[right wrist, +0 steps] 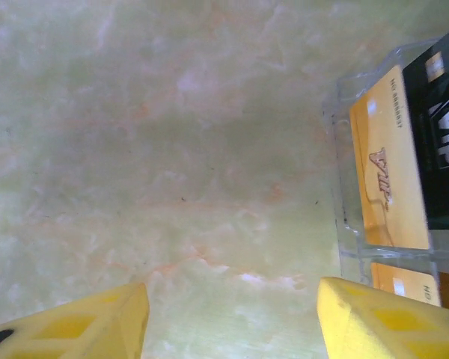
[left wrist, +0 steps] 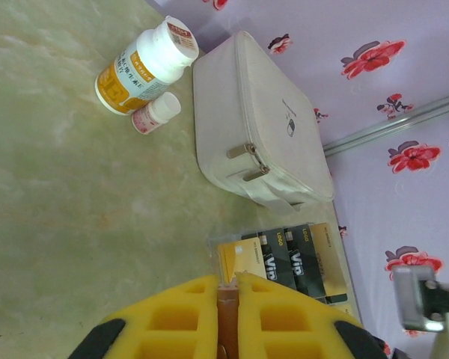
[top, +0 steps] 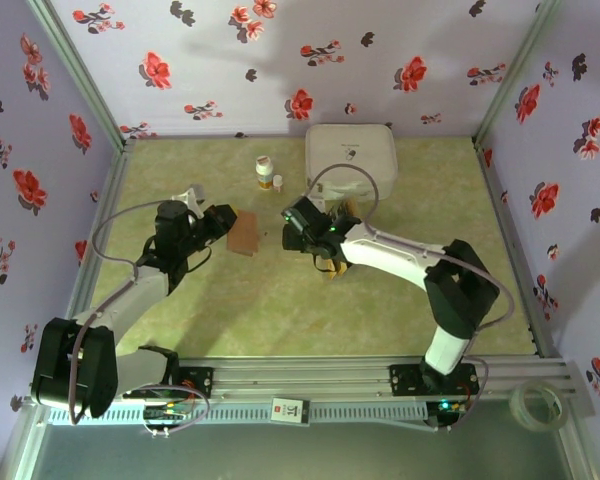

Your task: Put the credit cards into the card holder

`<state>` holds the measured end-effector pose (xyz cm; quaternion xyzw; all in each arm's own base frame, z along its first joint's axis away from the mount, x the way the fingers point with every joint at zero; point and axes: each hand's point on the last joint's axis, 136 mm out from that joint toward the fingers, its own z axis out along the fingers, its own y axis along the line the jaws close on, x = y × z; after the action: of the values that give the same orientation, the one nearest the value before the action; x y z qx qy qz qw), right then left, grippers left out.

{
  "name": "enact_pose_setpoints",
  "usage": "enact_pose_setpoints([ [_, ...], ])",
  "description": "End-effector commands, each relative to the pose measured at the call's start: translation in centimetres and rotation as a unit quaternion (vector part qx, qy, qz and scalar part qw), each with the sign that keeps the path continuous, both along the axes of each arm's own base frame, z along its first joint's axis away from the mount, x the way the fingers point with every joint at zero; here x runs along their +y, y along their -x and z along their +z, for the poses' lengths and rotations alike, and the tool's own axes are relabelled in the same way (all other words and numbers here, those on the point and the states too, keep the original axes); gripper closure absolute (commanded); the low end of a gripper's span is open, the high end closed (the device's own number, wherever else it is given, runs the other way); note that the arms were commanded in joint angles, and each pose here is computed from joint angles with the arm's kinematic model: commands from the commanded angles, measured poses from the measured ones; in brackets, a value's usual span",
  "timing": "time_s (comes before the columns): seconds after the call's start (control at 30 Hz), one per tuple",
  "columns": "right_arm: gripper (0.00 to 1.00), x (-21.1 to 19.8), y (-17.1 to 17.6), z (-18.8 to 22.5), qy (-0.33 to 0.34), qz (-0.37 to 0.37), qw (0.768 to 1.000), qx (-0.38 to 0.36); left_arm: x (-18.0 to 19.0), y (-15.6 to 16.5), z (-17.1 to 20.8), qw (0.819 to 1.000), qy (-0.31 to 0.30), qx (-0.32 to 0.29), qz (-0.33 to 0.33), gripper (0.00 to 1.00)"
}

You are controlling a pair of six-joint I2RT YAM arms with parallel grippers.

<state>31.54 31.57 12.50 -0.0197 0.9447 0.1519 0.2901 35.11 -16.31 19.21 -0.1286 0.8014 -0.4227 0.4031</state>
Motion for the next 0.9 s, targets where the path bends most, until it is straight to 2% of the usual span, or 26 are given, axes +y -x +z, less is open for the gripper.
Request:
enact_pose_setpoints([
  [0.0, 0.39, 1.5, 0.4, 4.5, -0.074, 0.013, 0.997, -0.023, 0.1, -0.3, 0.4, 1.0, -0.011, -0.022, -0.001, 1.0],
  [0.17, 0.38, 4.2, 0.6, 5.8, -0.138, 0.042, 0.99, -0.008, 0.0, -0.4, 0.3, 1.0, -0.014, -0.022, -0.002, 1.0],
  [0.4, 0.41, 6.4, 0.1, 4.7, -0.17, 0.048, 0.984, 0.014, 0.0, -0.5, 0.6, 1.0, -0.013, -0.024, -0.001, 1.0],
  [0.53, 0.46, 6.9, -0.2, 3.5, -0.177, 0.048, 0.983, 0.024, 0.0, -0.5, 0.7, 1.0, -0.012, -0.024, -0.001, 1.0],
  [0.77, 0.65, 7.5, -0.9, 2.3, -0.213, 0.044, 0.975, 0.038, 0.0, -0.5, 0.6, 1.0, -0.012, -0.023, 0.0, 1.0],
  [0.87, 0.67, 7.8, -1.0, 1.9, -0.222, 0.046, 0.973, 0.044, 0.0, -0.5, 0.5, 1.0, -0.013, -0.023, -0.001, 1.0],
])
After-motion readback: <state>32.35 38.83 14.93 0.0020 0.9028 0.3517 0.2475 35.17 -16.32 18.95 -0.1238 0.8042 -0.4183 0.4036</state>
